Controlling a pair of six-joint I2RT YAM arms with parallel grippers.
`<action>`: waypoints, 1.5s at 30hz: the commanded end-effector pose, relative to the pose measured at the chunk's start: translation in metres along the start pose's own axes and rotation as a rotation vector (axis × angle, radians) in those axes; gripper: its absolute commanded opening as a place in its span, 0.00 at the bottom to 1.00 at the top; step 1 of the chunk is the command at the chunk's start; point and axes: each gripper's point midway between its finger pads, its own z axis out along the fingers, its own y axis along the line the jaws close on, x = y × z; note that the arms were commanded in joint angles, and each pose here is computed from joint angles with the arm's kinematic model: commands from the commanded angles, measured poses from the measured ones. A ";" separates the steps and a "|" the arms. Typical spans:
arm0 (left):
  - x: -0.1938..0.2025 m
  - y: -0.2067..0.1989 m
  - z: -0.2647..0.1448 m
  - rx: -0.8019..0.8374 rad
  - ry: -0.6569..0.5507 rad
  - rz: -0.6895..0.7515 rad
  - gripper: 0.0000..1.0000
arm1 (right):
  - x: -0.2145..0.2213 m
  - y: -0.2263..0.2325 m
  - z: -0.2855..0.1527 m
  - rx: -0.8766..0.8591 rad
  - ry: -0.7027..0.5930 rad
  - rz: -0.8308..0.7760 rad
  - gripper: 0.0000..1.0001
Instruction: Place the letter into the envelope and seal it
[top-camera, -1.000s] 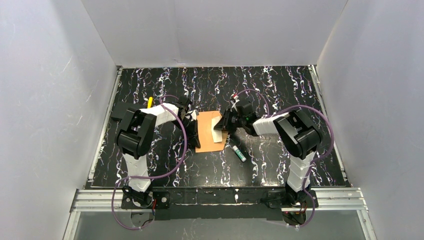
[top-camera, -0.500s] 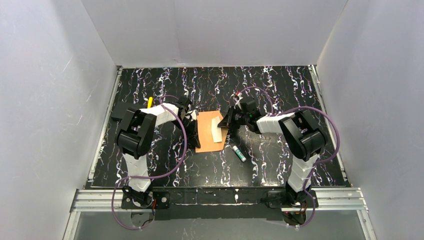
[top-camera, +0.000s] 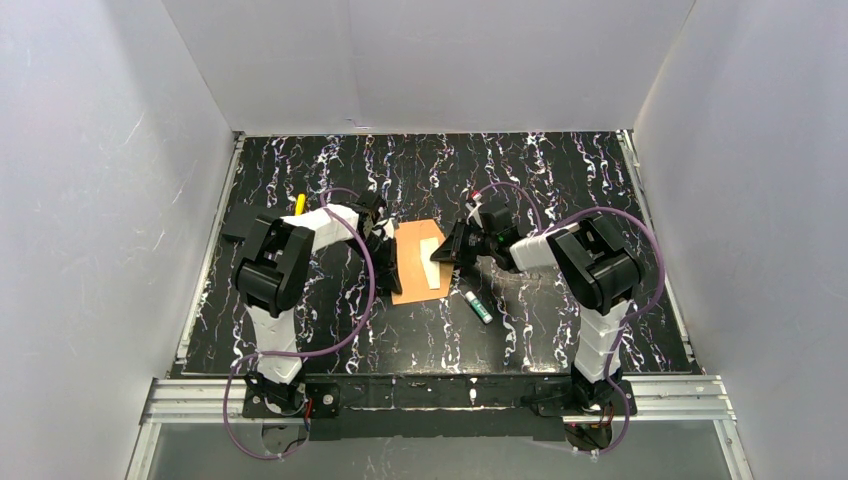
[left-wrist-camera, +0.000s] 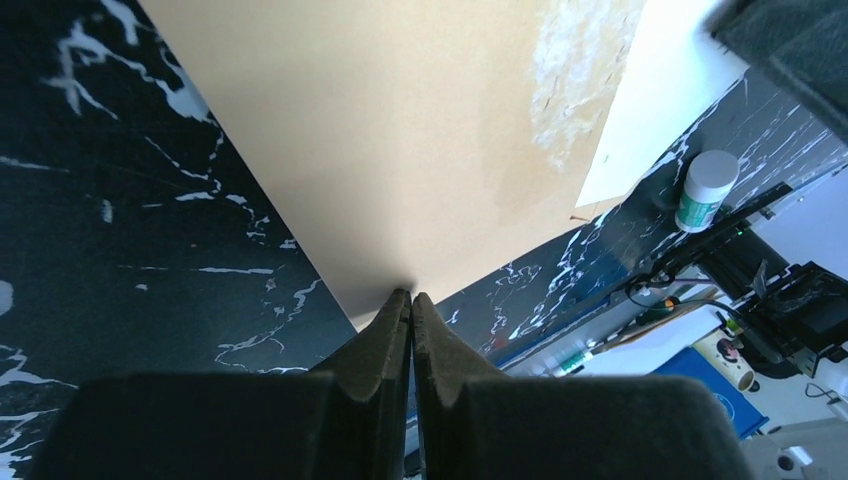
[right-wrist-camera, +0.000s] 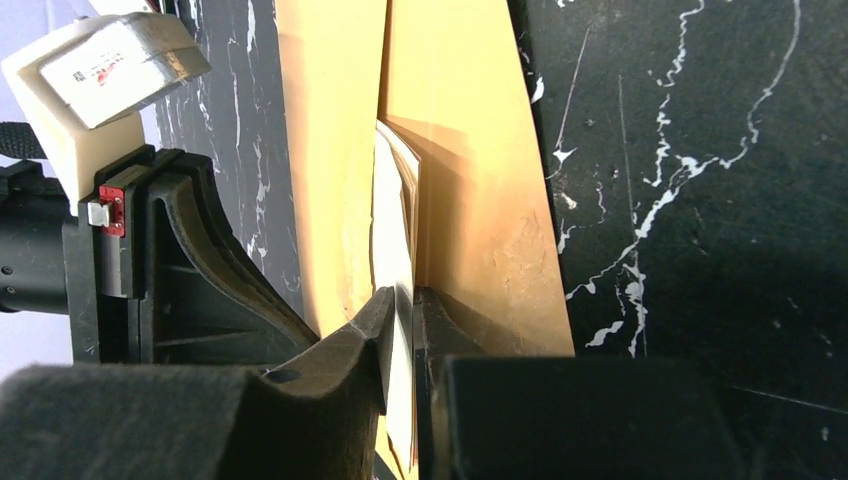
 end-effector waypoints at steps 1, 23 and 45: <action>-0.018 0.000 -0.010 -0.031 -0.064 0.043 0.08 | -0.001 0.000 0.000 0.029 0.004 -0.029 0.22; -0.071 0.001 -0.036 -0.157 -0.186 -0.085 0.35 | 0.002 -0.017 0.005 0.109 0.050 -0.032 0.09; -0.065 0.016 -0.015 -0.187 -0.102 -0.094 0.19 | 0.001 0.011 0.029 0.028 0.090 0.018 0.07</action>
